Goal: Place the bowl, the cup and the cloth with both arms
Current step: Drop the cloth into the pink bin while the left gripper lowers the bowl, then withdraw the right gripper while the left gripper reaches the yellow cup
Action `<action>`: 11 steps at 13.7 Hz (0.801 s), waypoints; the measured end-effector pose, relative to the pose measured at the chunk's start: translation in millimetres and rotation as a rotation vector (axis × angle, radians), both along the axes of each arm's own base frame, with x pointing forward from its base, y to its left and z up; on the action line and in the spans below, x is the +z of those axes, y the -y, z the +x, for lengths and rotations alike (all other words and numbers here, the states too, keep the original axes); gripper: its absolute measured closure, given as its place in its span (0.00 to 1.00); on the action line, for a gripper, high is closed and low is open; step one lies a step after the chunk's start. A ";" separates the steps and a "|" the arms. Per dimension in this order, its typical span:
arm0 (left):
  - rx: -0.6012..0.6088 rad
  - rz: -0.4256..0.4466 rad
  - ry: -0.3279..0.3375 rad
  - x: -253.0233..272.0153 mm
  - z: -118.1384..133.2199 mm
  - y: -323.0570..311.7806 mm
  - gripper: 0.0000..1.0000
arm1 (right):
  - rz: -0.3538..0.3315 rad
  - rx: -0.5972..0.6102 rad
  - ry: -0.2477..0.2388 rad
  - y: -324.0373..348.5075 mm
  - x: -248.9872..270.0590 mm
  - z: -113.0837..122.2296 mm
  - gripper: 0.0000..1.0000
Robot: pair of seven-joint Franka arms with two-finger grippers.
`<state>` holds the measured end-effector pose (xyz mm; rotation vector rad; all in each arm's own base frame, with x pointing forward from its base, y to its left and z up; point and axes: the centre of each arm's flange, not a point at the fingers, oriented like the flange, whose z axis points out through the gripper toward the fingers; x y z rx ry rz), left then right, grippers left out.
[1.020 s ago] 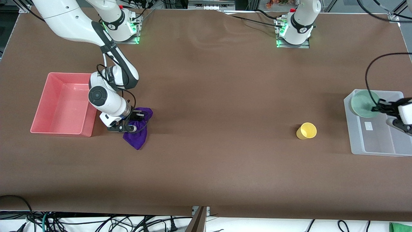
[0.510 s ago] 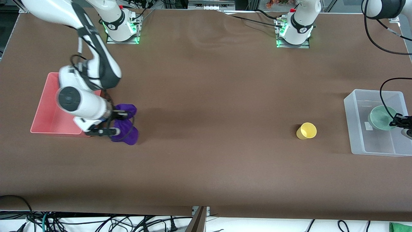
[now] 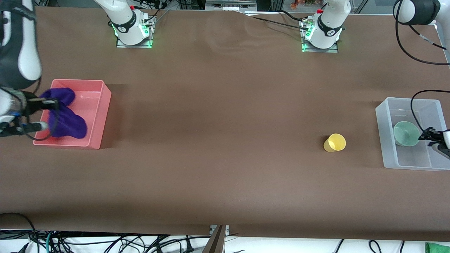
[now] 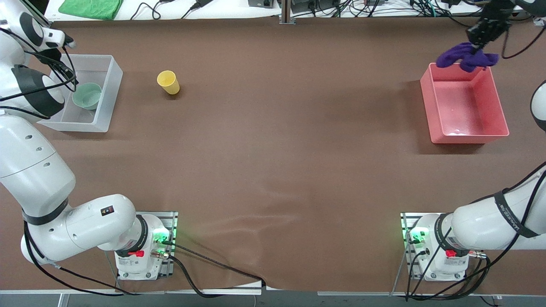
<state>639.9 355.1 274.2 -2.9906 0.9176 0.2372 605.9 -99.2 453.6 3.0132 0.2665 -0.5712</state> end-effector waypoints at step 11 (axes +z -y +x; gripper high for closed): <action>0.414 -0.151 0.009 64.4 57.0 294.1 0.00 | -0.005 -0.075 -0.062 73.2 -143.7 -64.9 0.94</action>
